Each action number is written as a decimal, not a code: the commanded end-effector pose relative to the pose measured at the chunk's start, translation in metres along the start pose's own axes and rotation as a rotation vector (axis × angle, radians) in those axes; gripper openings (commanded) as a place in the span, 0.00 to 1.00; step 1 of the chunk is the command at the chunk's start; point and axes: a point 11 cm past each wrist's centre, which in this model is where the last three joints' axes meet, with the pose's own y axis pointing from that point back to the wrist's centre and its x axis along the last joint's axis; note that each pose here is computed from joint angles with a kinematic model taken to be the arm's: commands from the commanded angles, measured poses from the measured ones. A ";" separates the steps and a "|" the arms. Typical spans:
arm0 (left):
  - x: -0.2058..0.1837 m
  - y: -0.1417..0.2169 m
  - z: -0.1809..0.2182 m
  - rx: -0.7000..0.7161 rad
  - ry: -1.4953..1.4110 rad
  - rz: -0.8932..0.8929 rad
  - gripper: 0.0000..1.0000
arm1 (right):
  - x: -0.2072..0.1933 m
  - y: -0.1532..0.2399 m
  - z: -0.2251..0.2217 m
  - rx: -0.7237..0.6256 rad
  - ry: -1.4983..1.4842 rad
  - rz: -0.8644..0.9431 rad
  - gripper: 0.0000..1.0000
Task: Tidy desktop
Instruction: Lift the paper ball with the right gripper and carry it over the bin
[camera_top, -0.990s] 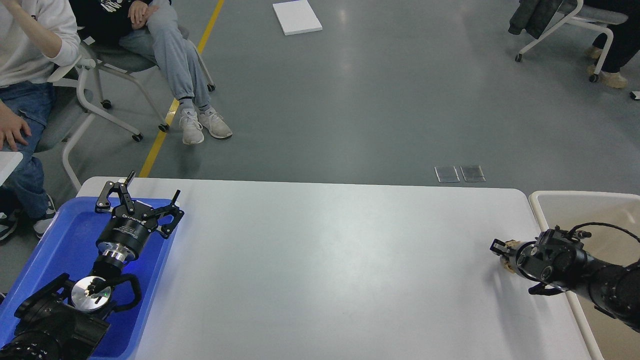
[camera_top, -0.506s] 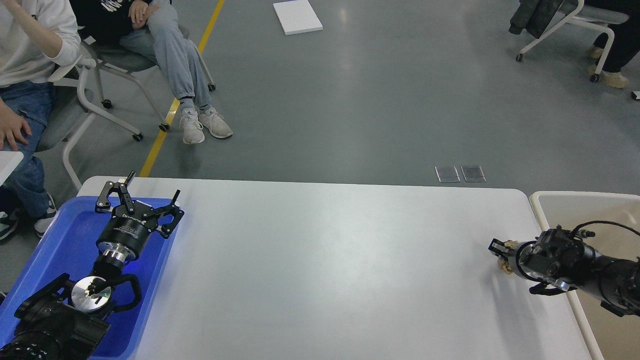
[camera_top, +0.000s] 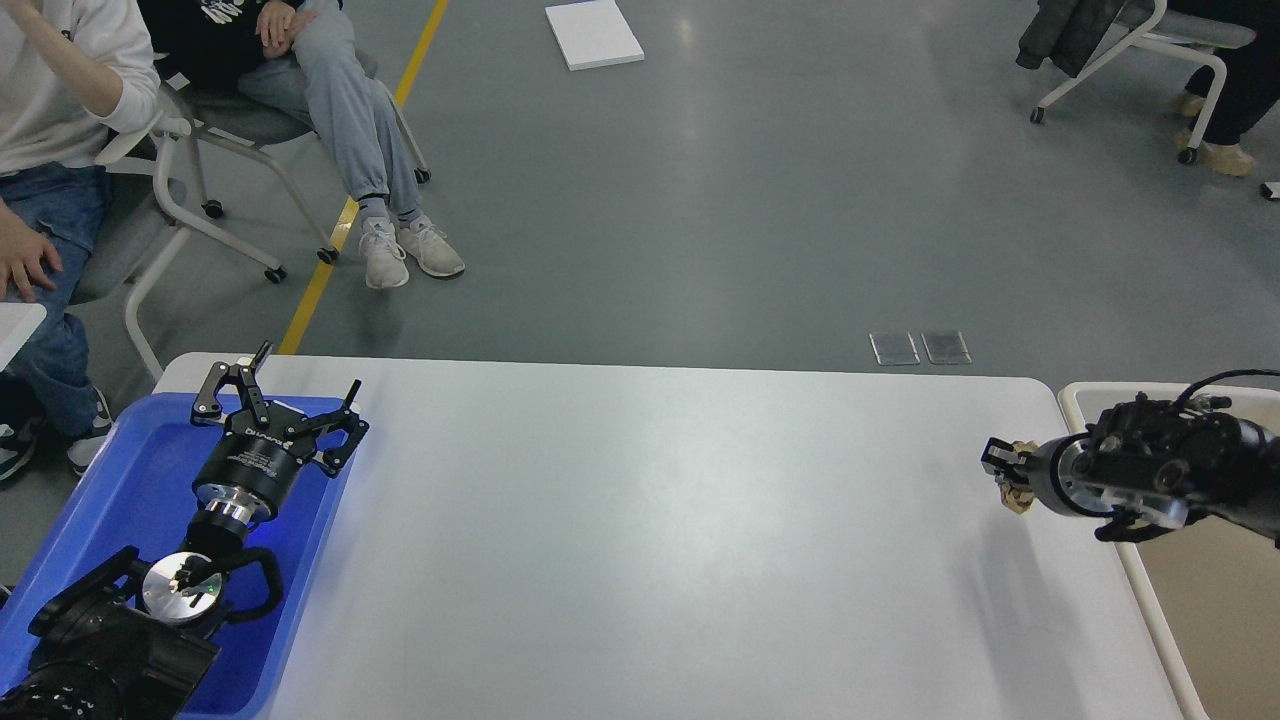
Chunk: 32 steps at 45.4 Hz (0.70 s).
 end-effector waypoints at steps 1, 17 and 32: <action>0.000 0.000 0.000 0.000 0.000 0.000 1.00 | 0.018 0.033 -0.013 0.037 0.032 -0.018 0.00; 0.000 0.000 0.000 0.000 0.000 0.000 1.00 | 0.049 0.099 -0.046 0.072 0.169 -0.091 0.00; 0.000 0.000 0.000 0.000 0.000 -0.001 1.00 | 0.097 0.182 -0.078 0.116 0.266 -0.148 0.00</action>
